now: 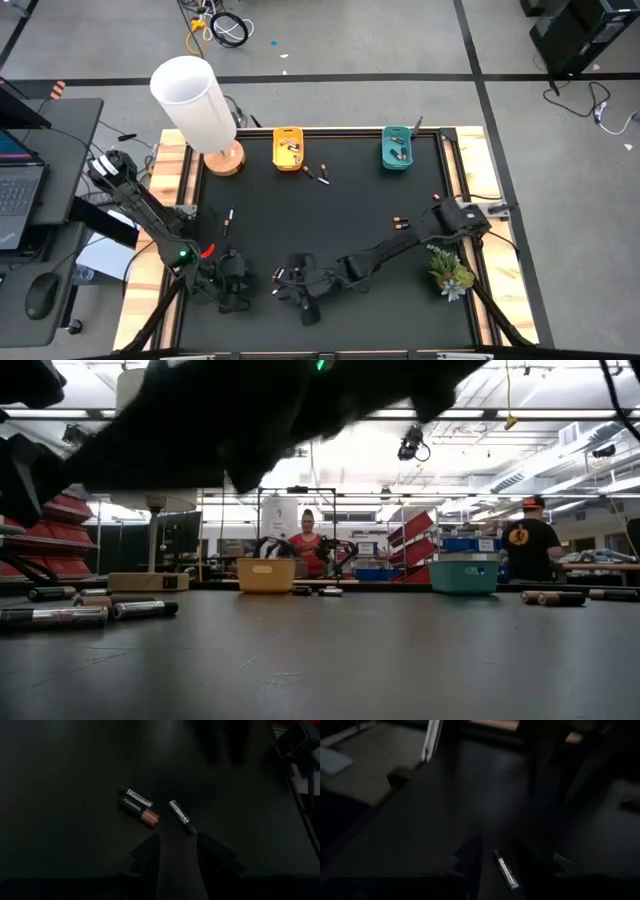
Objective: Sort batteries
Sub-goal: Put the silver battery into the yellow bin, then put the black battery into the blue bin
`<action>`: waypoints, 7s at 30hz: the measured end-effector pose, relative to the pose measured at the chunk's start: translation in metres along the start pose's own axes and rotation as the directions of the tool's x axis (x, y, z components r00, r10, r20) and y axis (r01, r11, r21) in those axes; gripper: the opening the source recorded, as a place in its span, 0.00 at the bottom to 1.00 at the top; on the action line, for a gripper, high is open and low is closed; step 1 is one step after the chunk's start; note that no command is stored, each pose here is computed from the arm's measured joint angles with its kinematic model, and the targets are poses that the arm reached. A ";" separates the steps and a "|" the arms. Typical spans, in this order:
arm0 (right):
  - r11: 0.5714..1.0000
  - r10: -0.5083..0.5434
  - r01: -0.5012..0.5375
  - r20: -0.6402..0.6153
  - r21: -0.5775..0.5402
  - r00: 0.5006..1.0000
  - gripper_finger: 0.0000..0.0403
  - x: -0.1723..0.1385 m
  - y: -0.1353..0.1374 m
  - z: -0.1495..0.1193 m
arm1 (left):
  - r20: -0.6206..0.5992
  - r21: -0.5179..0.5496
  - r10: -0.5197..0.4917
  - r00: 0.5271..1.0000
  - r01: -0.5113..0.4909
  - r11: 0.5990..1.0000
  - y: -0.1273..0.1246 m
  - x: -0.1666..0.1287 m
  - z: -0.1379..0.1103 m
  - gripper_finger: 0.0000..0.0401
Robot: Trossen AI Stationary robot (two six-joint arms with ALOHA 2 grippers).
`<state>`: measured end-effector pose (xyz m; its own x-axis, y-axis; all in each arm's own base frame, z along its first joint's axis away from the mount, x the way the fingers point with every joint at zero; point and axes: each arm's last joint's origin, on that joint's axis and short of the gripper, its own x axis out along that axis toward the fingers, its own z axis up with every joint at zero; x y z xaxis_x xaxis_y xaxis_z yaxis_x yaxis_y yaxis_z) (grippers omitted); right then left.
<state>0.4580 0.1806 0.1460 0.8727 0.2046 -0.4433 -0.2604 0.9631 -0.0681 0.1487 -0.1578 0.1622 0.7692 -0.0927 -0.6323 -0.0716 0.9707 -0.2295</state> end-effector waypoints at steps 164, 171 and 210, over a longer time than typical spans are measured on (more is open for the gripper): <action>0.934 -0.286 0.331 -0.279 0.132 0.917 0.50 0.010 -0.004 -0.033 | 0.102 -0.158 0.292 0.951 -0.274 0.949 0.006 0.068 -0.021 0.58; 0.935 -0.295 0.336 -0.282 0.111 0.913 0.50 0.011 -0.012 -0.033 | 0.054 -0.073 0.329 0.943 -0.325 0.943 0.016 0.072 -0.019 0.57; 0.934 -0.291 0.340 -0.318 0.111 0.902 0.48 -0.003 0.009 -0.026 | -0.037 -0.096 0.320 0.947 -0.322 0.942 0.024 0.064 -0.011 0.55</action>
<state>0.4422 0.1841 0.1237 0.7317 -0.1508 -0.6647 0.0995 0.9884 -0.1147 0.1896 -0.1425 0.1083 0.6816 0.2142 -0.6996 -0.3762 0.9227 -0.0840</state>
